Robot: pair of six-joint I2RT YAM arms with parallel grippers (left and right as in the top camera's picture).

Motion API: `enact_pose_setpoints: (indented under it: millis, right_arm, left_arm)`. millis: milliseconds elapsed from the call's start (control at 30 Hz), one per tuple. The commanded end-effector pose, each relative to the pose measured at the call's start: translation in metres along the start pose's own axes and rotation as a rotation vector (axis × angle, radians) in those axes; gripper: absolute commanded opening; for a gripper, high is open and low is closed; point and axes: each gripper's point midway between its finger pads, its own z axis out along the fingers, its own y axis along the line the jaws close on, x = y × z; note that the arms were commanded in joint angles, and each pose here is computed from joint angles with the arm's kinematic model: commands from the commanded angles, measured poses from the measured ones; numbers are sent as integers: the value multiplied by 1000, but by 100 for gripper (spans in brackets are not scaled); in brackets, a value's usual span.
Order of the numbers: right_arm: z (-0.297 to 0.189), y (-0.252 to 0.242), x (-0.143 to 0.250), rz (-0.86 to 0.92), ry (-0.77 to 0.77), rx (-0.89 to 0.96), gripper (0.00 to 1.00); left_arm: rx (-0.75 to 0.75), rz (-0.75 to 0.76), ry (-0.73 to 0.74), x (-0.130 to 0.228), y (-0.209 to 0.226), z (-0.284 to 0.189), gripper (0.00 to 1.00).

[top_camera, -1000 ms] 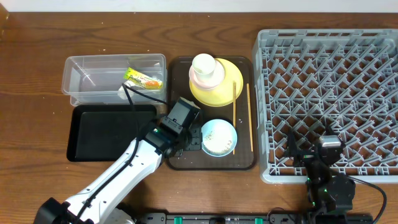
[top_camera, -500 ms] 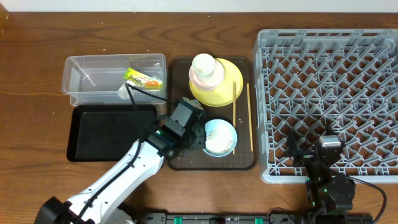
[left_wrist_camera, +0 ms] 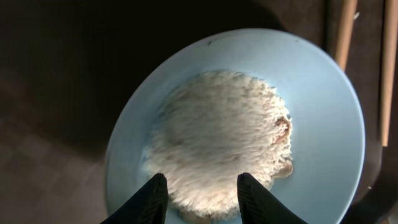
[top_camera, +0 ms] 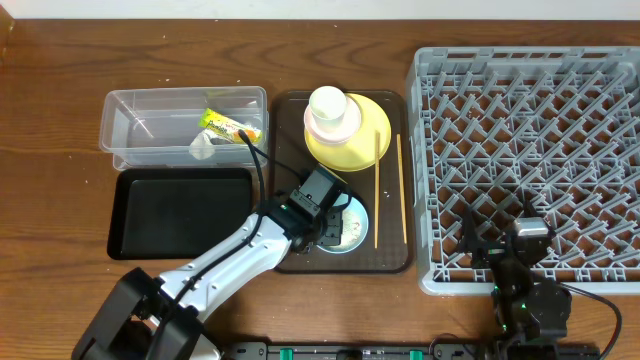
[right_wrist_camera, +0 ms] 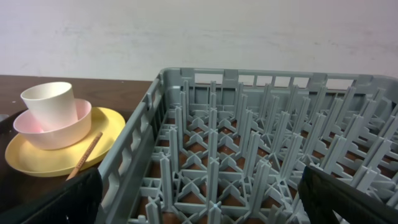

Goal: Sort waste into correct bins and load items into the dishwasher rack

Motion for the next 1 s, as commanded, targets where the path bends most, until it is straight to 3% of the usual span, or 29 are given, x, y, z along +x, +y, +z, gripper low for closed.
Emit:
enact_pose_setpoints:
  millis: [0,300,433,633,967]
  right_arm:
    - [0,-1,0,13,0,6,99]
    - [0,-1,0,14,0,6,99]
    - [0,-1,0,14,0,6,99]
    - [0,-1,0,13,0,6,99]
    - [0,-1,0,13,0,6,99]
  left_arm:
    - [-17,12,-35,-5,3,-5,40]
    - [50,58,-142,-23,-12,-38,40]
    - [-20,63,-194,-28,1,-51,40]
    - [-149,62,-142,-16,28,-38,40]
    - [-210,65,-49,-3,39,-9,40]
